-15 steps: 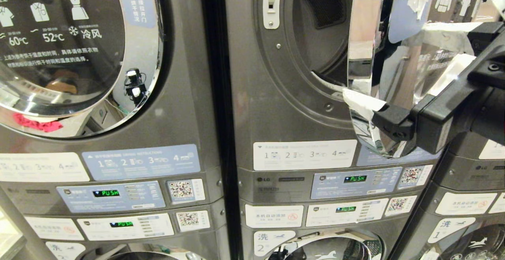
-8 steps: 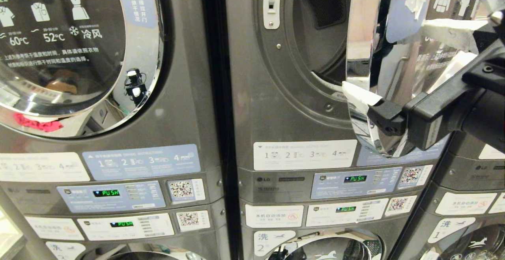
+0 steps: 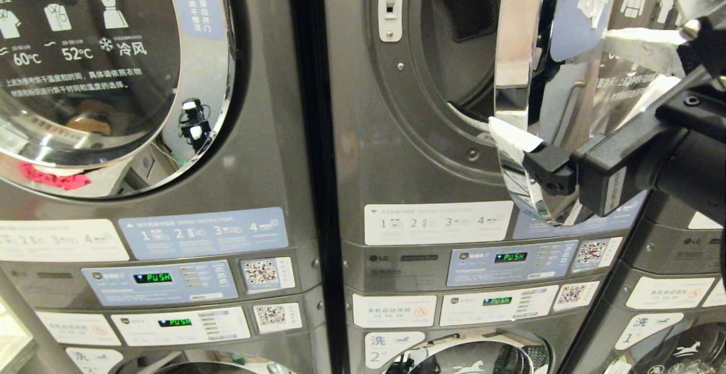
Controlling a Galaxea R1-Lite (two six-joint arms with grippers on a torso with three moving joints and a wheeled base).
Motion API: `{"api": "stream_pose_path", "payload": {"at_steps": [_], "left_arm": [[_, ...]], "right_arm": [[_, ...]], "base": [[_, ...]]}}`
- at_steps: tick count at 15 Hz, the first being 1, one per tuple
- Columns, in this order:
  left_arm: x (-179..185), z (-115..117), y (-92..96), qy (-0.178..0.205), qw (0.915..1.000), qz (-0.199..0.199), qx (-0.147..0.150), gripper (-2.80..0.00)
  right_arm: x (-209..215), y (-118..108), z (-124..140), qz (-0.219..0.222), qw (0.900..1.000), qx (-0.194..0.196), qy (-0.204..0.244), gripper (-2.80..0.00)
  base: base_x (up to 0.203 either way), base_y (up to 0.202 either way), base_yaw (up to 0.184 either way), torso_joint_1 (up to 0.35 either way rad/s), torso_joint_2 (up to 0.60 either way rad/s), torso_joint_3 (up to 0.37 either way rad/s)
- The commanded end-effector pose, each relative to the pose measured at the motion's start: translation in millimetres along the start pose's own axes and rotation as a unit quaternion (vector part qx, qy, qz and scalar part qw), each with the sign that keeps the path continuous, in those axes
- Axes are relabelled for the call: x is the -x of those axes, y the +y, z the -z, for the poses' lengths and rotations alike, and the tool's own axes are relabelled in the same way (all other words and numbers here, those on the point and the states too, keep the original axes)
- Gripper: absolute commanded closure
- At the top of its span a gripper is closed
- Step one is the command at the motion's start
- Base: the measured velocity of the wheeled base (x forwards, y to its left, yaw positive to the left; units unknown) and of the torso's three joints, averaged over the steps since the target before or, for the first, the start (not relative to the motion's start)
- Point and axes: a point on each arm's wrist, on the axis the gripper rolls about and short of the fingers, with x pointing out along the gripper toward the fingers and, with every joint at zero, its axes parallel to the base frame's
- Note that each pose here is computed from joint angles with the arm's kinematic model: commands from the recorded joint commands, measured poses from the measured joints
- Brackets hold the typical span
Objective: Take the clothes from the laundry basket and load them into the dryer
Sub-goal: Open the dryer
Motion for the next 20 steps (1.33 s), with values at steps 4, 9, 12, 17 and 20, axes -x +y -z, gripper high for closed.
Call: {"api": "stream_pose_path", "payload": {"at_steps": [4,9,12,17,20], "left_arm": [[-0.1,0.4,0.0,0.0,1.0,0.0,0.0,0.0],[-0.1,0.4,0.0,0.0,1.0,0.0,0.0,0.0],[-0.1,0.4,0.0,0.0,1.0,0.0,0.0,0.0],[-0.1,0.4,0.0,0.0,1.0,0.0,0.0,0.0],[-0.1,0.4,0.0,0.0,1.0,0.0,0.0,0.0]], "right_arm": [[16.3,-17.3,-8.7,0.026,1.0,0.008,-0.012,-2.8],[34.2,-30.3,-2.9,0.036,0.999,0.017,-0.014,-2.8],[54.1,-37.6,11.9,0.033,0.999,0.033,-0.015,-2.8],[78.7,-52.7,28.3,0.067,0.997,0.032,0.004,-2.8],[81.8,-55.0,30.0,0.072,0.997,0.031,0.005,-2.8]], "base": [[0.0,0.0,0.0,0.0,0.0,0.0],[0.0,0.0,0.0,0.0,0.0,0.0],[0.0,0.0,0.0,0.0,0.0,0.0],[0.0,0.0,0.0,0.0,0.0,0.0],[0.0,0.0,0.0,0.0,0.0,0.0]]}}
